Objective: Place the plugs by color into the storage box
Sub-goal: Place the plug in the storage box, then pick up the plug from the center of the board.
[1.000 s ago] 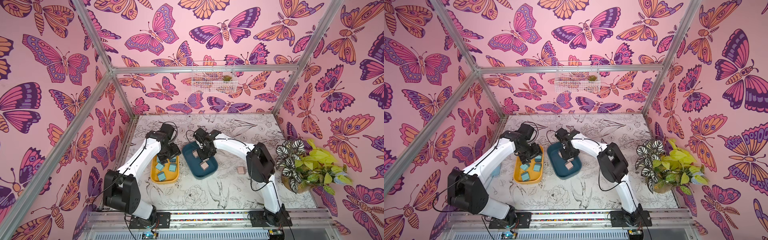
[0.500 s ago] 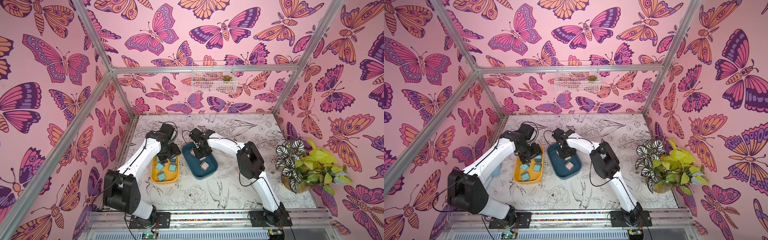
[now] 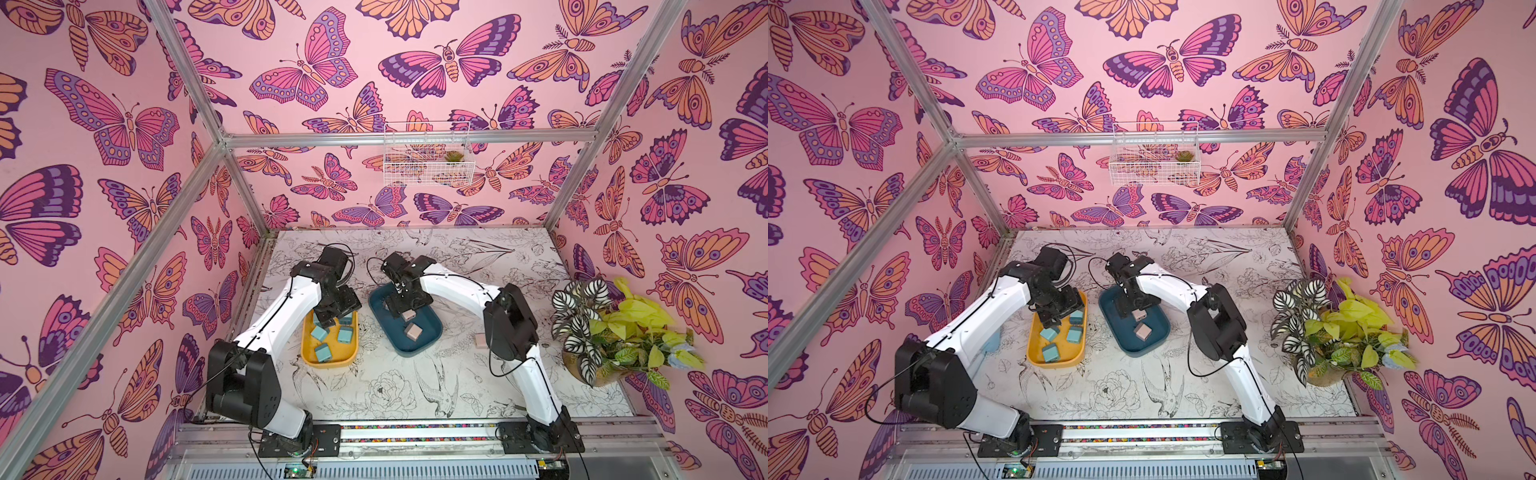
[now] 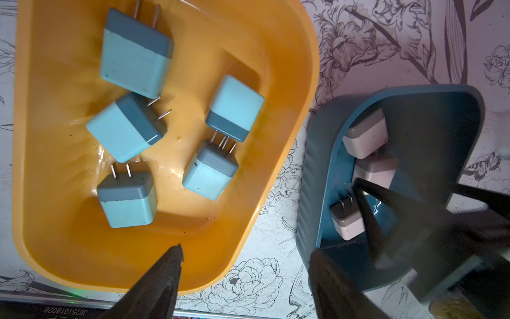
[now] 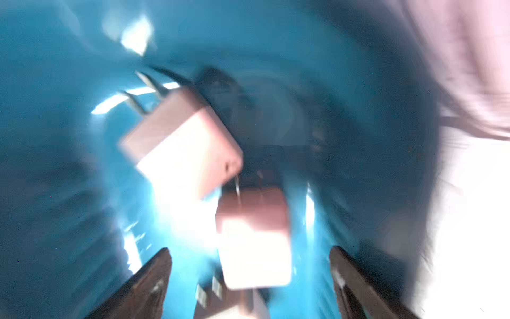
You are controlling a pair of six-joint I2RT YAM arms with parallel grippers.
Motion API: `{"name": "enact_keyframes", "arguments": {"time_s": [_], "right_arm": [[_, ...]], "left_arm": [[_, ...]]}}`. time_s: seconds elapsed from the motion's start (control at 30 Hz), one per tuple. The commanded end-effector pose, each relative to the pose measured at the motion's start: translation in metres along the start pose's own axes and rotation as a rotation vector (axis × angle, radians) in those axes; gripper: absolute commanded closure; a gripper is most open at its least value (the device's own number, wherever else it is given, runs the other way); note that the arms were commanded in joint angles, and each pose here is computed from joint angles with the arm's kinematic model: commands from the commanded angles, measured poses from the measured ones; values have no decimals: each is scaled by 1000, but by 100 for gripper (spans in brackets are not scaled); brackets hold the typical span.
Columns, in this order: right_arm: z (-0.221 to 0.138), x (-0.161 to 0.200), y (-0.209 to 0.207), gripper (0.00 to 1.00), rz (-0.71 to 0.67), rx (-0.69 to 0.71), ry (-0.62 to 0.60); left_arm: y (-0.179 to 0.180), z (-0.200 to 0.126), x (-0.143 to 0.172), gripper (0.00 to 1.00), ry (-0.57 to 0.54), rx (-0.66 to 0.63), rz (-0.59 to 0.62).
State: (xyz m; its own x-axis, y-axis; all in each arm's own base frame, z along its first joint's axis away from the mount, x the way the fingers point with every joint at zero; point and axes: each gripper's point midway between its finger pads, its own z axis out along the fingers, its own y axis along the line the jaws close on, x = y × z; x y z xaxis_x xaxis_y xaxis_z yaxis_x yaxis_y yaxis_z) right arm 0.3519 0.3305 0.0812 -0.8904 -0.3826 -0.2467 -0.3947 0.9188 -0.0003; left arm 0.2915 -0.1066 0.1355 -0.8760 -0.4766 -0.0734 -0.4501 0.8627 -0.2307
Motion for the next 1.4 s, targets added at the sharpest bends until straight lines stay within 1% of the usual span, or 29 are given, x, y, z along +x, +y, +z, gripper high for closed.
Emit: {"name": "enact_keyframes", "arguments": {"time_s": [0.0, 0.1, 0.2, 0.33, 0.5, 0.63, 0.73, 0.87, 0.93, 1.07, 1.13, 1.37], "right_arm": [[-80, -6, -24, 9, 55, 21, -115], [-104, 9, -50, 8, 110, 60, -119], [-107, 39, -80, 8, 196, 86, -73], [-92, 87, -119, 9, 319, 114, -12], [-79, 138, -152, 9, 447, 133, 40], [-58, 169, -162, 9, 563, 92, 87], [-42, 184, -164, 11, 606, 77, 123], [-24, 191, -161, 19, 623, 61, 151], [-14, 192, -158, 25, 625, 51, 164], [-3, 185, -155, 32, 623, 29, 164], [5, 183, -153, 33, 622, 25, 189], [20, 174, -153, 33, 611, 27, 214]], "left_arm": [[5, 2, 4, 25, 15, -7, -6], [3, 2, 3, 25, 15, -1, -4], [3, 3, 3, 25, 14, 2, -4], [2, 5, 4, 25, 23, 5, -6], [2, 5, 4, 25, 20, 6, -8], [1, 6, 5, 25, 25, 7, -6], [0, 6, 5, 25, 26, 8, -5], [0, 5, 5, 25, 24, 9, -2], [0, 5, 4, 25, 25, 10, -5], [0, 6, 5, 25, 26, 9, -5], [0, 6, 5, 25, 26, 8, -6], [0, 6, 5, 25, 27, 6, -9]]}}
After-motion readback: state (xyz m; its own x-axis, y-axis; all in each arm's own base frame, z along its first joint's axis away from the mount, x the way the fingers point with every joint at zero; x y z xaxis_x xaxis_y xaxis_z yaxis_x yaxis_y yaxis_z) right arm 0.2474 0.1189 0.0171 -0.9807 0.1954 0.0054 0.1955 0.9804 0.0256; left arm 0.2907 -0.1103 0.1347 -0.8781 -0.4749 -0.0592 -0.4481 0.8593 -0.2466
